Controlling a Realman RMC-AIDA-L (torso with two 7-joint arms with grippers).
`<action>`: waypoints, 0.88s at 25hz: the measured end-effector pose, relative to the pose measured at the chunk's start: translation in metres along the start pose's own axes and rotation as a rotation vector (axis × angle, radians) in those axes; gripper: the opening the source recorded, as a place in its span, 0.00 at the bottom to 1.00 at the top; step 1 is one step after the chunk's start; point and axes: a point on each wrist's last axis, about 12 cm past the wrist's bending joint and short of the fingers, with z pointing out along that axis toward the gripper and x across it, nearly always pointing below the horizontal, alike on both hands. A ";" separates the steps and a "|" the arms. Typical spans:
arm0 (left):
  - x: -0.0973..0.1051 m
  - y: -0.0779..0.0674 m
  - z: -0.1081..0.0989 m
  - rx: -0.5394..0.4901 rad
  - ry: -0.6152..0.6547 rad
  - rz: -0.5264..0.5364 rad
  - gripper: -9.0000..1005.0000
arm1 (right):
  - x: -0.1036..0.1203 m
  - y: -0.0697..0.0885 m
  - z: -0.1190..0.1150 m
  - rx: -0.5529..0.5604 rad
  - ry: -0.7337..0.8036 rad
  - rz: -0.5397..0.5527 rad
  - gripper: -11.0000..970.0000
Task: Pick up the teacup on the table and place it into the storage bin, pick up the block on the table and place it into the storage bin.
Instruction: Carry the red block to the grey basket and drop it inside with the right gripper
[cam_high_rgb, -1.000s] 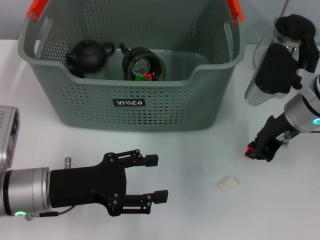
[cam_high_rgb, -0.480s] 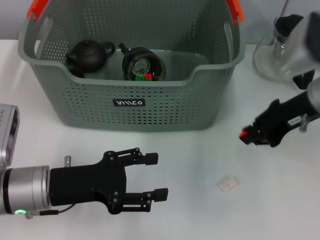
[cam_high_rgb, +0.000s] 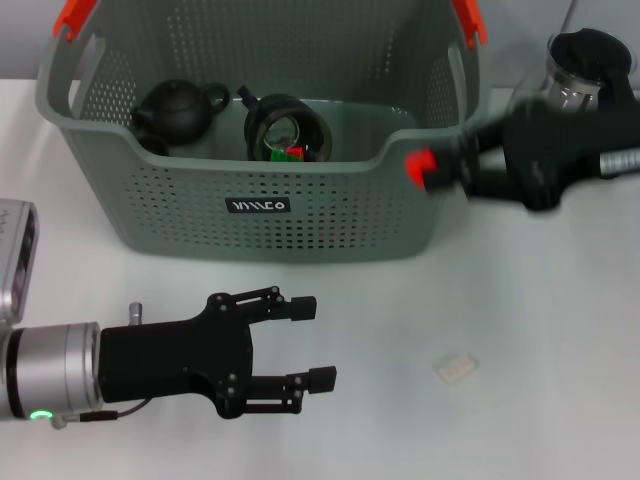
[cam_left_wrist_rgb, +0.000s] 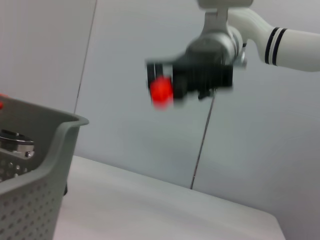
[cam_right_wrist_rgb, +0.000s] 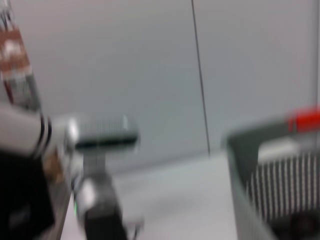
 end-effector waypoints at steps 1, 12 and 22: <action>0.000 0.000 -0.001 -0.004 -0.002 0.000 0.81 | -0.007 -0.001 0.001 0.003 -0.046 -0.011 0.19; 0.000 0.001 -0.004 -0.026 -0.015 -0.006 0.81 | -0.101 -0.052 0.066 0.338 0.030 0.054 0.20; 0.002 0.000 -0.007 -0.047 -0.028 -0.016 0.81 | -0.116 -0.056 0.160 0.436 0.372 -0.013 0.21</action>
